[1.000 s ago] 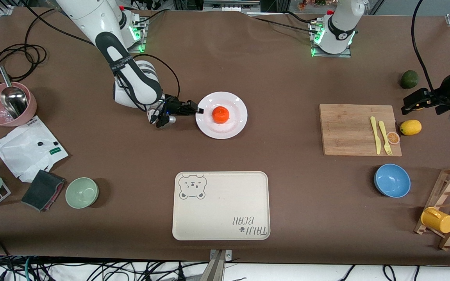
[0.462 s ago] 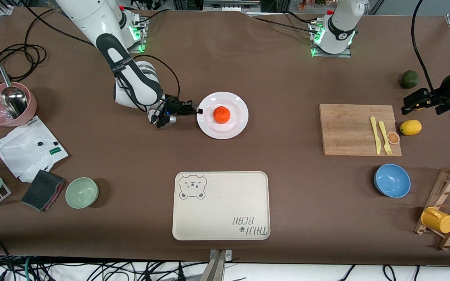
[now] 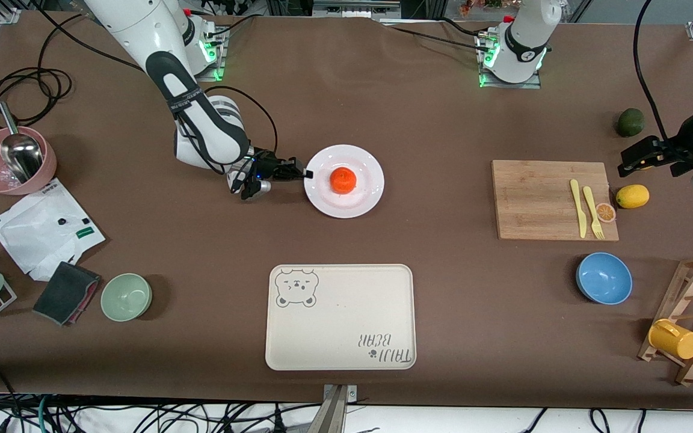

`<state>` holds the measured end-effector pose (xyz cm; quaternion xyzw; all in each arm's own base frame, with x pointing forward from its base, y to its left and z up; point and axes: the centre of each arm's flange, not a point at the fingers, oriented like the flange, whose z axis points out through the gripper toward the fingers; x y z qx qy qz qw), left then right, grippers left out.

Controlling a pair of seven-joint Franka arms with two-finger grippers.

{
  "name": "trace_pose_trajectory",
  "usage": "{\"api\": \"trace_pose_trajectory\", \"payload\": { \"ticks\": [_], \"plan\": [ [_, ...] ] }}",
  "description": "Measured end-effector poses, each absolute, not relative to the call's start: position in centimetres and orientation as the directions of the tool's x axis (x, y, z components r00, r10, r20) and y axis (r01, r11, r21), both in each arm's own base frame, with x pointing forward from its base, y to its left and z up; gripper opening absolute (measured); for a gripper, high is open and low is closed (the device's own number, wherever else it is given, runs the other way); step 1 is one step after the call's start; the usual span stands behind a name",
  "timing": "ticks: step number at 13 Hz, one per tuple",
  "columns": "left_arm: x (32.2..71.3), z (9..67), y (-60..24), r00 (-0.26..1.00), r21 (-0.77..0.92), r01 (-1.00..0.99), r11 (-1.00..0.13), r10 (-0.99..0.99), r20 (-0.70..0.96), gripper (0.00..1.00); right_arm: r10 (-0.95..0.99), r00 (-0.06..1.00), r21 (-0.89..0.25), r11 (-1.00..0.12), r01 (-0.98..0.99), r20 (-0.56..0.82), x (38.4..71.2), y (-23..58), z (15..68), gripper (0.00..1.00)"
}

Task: Place orange and plate with both arms
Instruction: 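Slide the plate with the right gripper onto the bear tray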

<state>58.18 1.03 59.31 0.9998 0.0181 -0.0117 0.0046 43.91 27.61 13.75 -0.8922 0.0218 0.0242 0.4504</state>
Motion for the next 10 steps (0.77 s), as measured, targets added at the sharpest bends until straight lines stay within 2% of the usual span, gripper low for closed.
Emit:
{"api": "trace_pose_trajectory", "payload": {
  "ticks": [10],
  "plan": [
    [58.2,59.2,1.0,0.999,0.009,0.036,-0.999,0.036,-0.025,1.0,-0.186,0.972,-0.833,-0.508,-0.22,-0.144,50.2,29.4,18.6,0.04]
  ]
}}
